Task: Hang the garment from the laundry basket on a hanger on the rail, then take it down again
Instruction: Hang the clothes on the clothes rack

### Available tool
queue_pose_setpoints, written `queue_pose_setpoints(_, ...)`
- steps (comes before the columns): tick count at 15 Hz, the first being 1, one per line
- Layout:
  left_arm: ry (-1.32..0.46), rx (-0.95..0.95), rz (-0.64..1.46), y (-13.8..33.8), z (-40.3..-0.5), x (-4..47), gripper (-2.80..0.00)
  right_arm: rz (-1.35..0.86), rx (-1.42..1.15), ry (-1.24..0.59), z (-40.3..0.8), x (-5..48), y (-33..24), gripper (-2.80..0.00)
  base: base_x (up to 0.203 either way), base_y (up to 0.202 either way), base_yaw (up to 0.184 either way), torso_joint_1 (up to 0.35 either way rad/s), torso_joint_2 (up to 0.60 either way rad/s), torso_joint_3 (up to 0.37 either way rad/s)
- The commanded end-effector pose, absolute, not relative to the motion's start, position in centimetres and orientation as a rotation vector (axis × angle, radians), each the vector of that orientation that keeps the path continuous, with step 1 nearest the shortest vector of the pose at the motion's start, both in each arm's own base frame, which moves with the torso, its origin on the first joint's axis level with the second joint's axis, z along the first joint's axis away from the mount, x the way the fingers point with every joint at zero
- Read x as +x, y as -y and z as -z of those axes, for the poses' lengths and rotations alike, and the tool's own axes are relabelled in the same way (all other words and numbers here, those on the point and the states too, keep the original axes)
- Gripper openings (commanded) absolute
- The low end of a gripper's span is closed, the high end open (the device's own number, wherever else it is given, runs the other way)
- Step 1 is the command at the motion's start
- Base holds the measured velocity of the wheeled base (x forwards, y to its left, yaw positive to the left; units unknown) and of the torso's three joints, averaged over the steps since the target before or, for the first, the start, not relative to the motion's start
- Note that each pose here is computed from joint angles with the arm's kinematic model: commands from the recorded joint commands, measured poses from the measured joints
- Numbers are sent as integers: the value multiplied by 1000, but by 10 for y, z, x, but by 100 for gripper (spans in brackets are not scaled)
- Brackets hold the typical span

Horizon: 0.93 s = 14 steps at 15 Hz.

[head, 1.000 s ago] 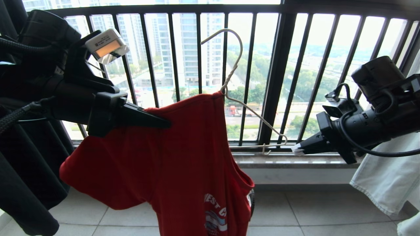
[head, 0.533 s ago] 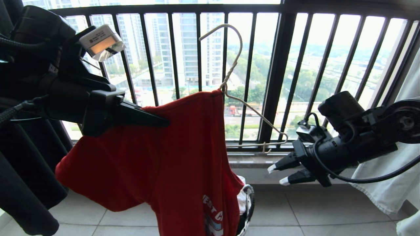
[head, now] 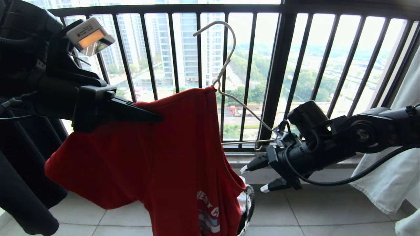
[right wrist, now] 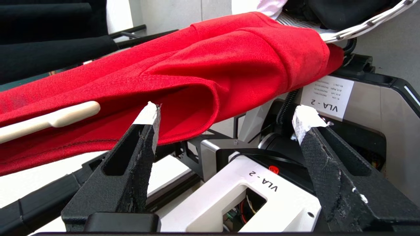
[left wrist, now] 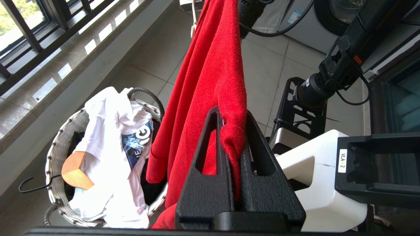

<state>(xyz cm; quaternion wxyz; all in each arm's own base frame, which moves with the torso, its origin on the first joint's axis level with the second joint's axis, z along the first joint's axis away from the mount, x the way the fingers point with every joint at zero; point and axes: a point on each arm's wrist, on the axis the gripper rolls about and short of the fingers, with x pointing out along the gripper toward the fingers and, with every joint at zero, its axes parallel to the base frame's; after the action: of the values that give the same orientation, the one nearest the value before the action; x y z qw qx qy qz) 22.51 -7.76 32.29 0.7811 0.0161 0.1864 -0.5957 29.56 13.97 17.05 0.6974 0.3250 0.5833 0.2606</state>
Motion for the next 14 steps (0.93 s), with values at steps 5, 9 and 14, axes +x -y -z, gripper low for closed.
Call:
queue_pose_setpoints(5,-400,34,1290,77,-323,224,-280,-601,720,-1329,-167,295,-153,0,0,0,0,0,0,0)
queue_pose_setpoints(9,-386,34,1274,73,-324,226,-280,-600,734,-1293,-177,295,-146,0,0,0,0,0,0,0)
queue_pose_setpoints(14,-379,34,1257,69,-326,227,-280,-561,771,-1236,-190,291,-120,0,0,0,0,0,0,0)
